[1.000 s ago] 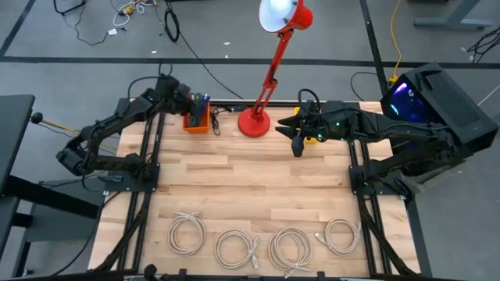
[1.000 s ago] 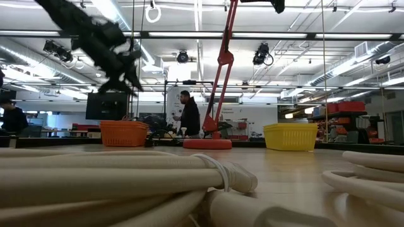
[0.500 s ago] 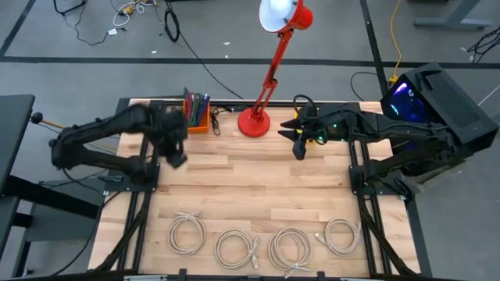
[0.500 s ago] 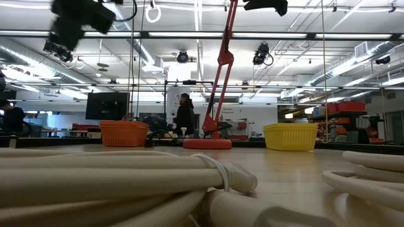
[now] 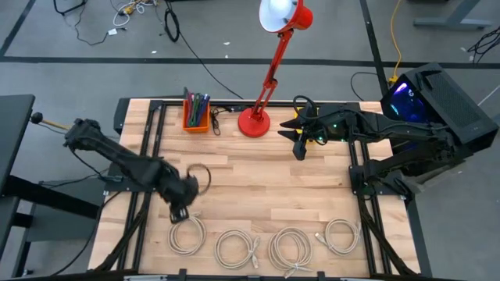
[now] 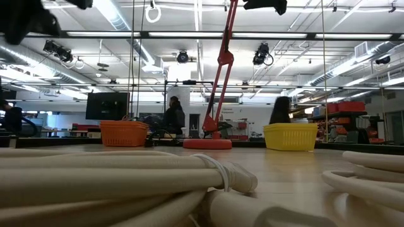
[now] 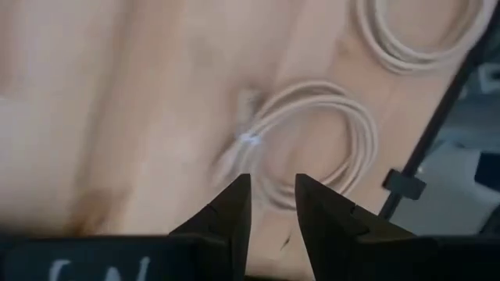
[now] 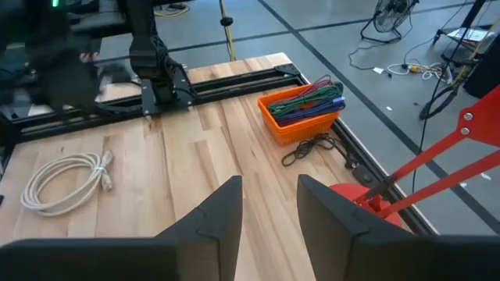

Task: Pick & Place USB Port
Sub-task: Put the white HDMI cable into the yellow bin

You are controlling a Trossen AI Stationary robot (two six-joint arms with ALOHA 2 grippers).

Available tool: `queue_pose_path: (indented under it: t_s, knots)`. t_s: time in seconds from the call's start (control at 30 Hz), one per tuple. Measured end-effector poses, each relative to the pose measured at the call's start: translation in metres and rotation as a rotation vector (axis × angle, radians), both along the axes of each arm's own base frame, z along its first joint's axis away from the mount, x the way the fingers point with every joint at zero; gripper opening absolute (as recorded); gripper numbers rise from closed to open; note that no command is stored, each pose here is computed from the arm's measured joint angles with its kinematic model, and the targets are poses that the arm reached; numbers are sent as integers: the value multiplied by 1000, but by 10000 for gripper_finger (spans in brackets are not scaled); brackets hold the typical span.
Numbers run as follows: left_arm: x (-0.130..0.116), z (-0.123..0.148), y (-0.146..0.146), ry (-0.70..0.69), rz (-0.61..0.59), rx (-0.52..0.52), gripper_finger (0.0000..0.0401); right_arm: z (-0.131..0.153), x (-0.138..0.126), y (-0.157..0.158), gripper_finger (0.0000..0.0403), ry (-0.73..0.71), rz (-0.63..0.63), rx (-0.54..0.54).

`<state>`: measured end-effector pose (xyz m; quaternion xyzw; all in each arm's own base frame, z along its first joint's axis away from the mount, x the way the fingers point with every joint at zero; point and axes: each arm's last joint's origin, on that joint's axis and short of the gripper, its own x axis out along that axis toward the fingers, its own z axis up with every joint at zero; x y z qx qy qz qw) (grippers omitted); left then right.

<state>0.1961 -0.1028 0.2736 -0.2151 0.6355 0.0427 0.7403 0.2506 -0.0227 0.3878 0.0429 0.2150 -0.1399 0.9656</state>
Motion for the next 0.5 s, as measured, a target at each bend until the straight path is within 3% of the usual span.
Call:
queue_pose_path:
  t_s: [0.17,0.3,0.5]
  knots:
    - [9,-44,-29,3,-90,-39,118,0,0,1,123,-3,11,19]
    - [15,-63,-38,-29,-157,-54,132,0,0,1,123,-8,32,47]
    - [23,-78,-41,-144,-368,52,153,0,0,2,123,-9,28,66]
